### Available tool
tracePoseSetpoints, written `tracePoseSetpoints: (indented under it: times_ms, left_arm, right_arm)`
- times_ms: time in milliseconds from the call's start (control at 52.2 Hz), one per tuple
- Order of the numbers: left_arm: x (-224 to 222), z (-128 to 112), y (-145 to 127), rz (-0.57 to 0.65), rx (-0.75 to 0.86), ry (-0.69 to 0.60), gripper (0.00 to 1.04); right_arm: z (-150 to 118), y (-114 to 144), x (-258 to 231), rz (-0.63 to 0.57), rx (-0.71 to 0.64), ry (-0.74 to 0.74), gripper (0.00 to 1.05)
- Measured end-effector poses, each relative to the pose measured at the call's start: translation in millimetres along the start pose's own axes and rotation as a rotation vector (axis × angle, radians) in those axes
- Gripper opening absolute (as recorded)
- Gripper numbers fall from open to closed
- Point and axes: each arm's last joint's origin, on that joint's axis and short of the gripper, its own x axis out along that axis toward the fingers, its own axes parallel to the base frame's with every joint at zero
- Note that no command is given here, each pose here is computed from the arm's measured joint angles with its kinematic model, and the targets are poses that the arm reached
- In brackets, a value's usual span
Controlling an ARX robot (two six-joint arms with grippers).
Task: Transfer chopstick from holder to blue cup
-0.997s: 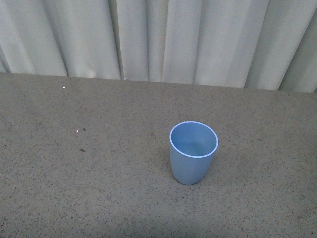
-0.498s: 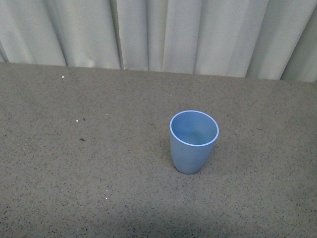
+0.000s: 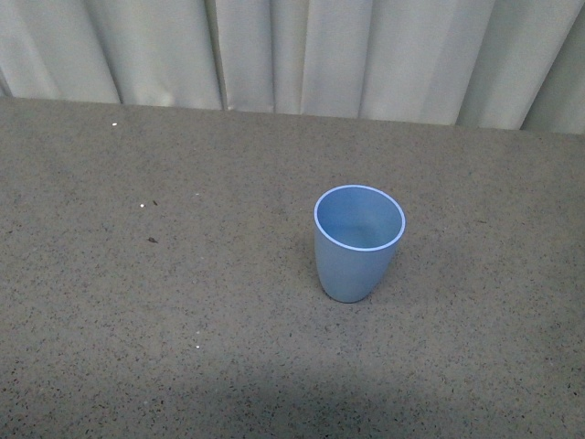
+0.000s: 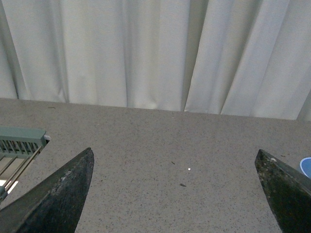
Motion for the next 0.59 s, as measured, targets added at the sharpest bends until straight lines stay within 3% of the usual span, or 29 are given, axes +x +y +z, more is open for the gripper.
tracePoseSetpoints:
  times_ms: [96,211,594]
  left_arm:
    - [0.0,0.0,0.0,0.000,0.000,0.000,0.98]
    - [0.0,0.0,0.0,0.000,0.000,0.000,0.98]
    - [0.0,0.0,0.0,0.000,0.000,0.000,0.98]
  right_arm:
    - [-2.4,0.7,2.4,0.004,0.001,0.003,0.92]
    - [-3.0,1.5,4.0,0.014,0.003,-0.001,0.68]
    - [-1.5,0.8,4.6,0.029,-0.025,-0.006,0.10]
